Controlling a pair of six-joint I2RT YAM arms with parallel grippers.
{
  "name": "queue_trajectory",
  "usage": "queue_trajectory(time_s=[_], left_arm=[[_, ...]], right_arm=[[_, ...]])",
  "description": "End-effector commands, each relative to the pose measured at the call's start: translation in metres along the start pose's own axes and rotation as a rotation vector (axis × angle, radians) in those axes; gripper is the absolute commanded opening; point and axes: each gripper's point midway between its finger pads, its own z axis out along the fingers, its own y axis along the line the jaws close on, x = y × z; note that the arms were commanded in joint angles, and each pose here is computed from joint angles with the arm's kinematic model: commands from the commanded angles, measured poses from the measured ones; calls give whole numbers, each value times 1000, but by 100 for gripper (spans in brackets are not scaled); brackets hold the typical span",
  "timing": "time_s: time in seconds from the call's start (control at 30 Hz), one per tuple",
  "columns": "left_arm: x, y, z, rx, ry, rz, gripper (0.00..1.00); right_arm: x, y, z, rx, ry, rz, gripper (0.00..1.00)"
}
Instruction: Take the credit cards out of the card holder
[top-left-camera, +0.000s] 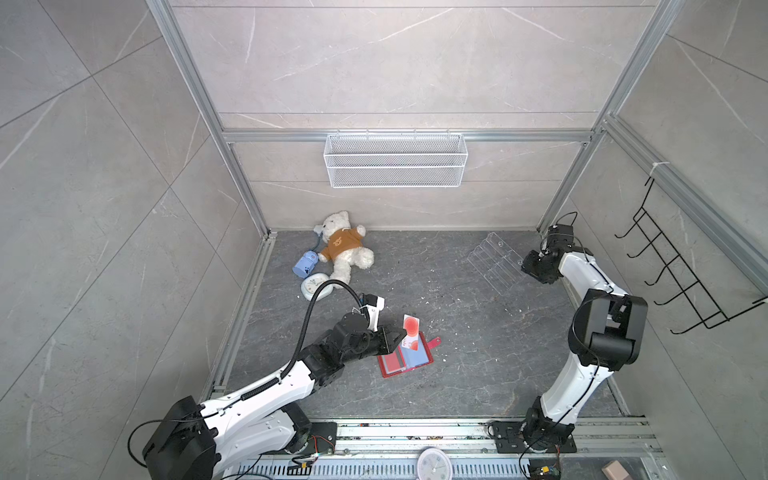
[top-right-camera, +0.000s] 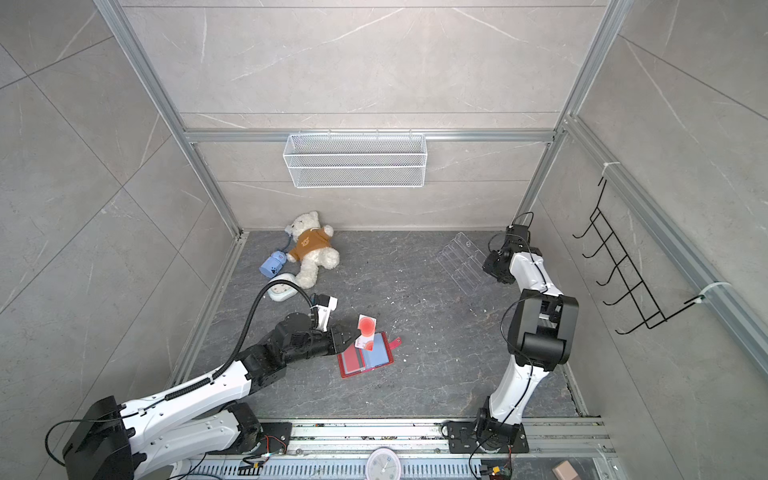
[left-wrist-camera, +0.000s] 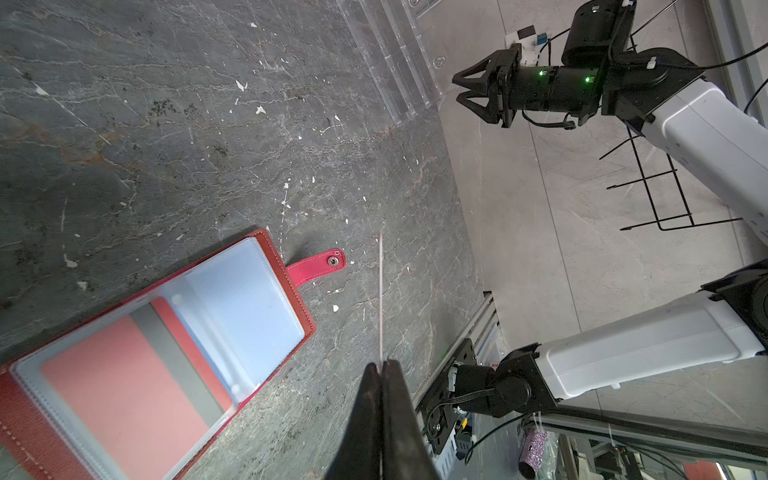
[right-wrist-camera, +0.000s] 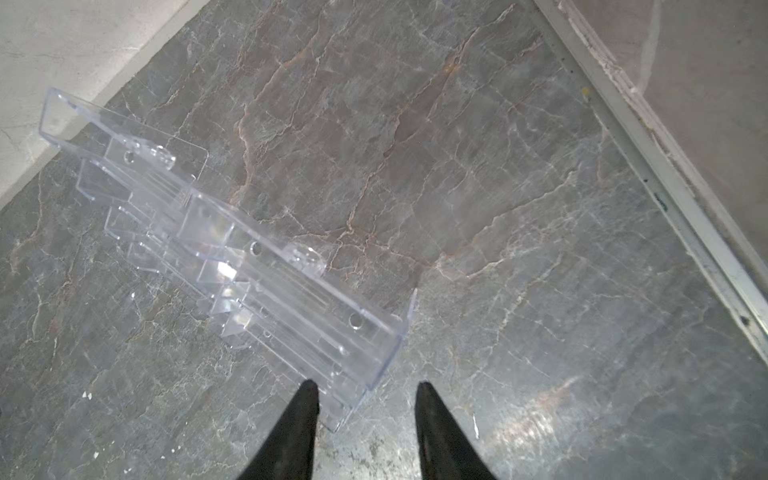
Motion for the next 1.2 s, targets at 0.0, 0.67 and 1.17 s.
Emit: queue_trajectory(time_s=[0.0, 0.67, 1.17], left_arm=[[-15, -25, -2, 67, -36, 38, 0], [-14, -14, 1, 43, -50, -7, 0], [-14, -14, 3, 43, -49, -15, 0]], right_arm=[[-9, 2, 3, -2, -7, -17, 41], [-8, -3, 27, 21, 17, -34, 34], [-5, -2, 18, 13, 14, -63, 17]])
